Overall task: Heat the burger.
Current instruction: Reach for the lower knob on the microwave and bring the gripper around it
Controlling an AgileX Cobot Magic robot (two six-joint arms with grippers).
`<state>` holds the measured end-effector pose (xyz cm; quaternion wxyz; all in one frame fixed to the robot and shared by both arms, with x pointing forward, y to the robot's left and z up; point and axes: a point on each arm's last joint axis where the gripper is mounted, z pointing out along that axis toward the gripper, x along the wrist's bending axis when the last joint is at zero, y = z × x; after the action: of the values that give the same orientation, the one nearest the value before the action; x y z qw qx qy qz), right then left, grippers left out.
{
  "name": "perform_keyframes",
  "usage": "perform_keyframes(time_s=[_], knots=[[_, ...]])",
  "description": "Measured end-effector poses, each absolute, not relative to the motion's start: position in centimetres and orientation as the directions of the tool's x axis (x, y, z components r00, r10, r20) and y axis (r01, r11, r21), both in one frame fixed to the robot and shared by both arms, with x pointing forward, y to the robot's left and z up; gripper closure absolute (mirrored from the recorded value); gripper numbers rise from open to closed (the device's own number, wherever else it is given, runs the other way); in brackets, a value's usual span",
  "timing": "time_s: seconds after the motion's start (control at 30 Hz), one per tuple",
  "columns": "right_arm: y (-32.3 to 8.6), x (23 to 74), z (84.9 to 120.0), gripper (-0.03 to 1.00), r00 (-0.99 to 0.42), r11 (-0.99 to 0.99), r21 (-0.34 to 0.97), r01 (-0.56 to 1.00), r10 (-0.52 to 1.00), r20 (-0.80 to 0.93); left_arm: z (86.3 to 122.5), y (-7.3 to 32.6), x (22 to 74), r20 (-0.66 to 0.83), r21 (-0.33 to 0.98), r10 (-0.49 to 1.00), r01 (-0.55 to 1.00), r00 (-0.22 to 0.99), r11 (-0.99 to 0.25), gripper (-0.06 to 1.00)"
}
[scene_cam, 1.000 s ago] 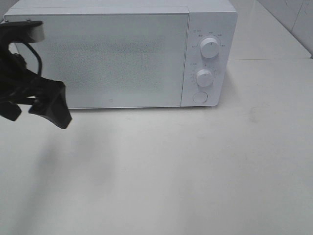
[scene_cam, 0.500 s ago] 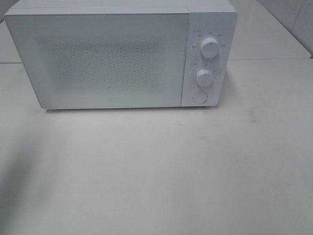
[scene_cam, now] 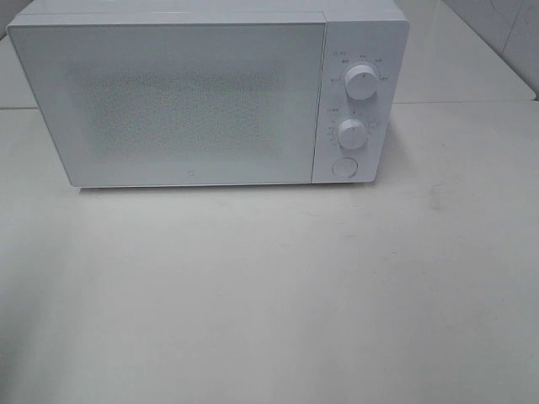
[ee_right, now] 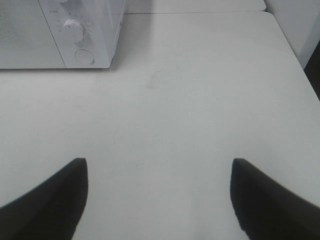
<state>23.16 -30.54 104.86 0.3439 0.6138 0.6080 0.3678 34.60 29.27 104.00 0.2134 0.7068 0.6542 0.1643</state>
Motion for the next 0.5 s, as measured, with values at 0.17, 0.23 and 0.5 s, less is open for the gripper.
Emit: perform_keyframes(time_s=[0.17, 0.23, 0.5], knots=[[-30.5, 23.2, 104.9, 0.2, -0.01, -0.024, 0.869, 0.493, 0.999, 0.033, 105.0, 29.3, 32.7, -0.036, 0.611, 0.995, 0.79, 0.095, -0.053, -0.04], [-30.5, 23.2, 104.9, 0.2, -0.01, -0.024, 0.869, 0.493, 0.999, 0.033, 105.3, 29.3, 31.4, -0.033, 0.639, 0.995, 0.767, 0.099, -0.055, -0.04], [-30.5, 23.2, 104.9, 0.2, -0.01, -0.024, 0.869, 0.493, 0.999, 0.033, 105.0, 29.3, 28.6, -0.025, 0.689, 0.994, 0.722, 0.104, -0.058, -0.04]])
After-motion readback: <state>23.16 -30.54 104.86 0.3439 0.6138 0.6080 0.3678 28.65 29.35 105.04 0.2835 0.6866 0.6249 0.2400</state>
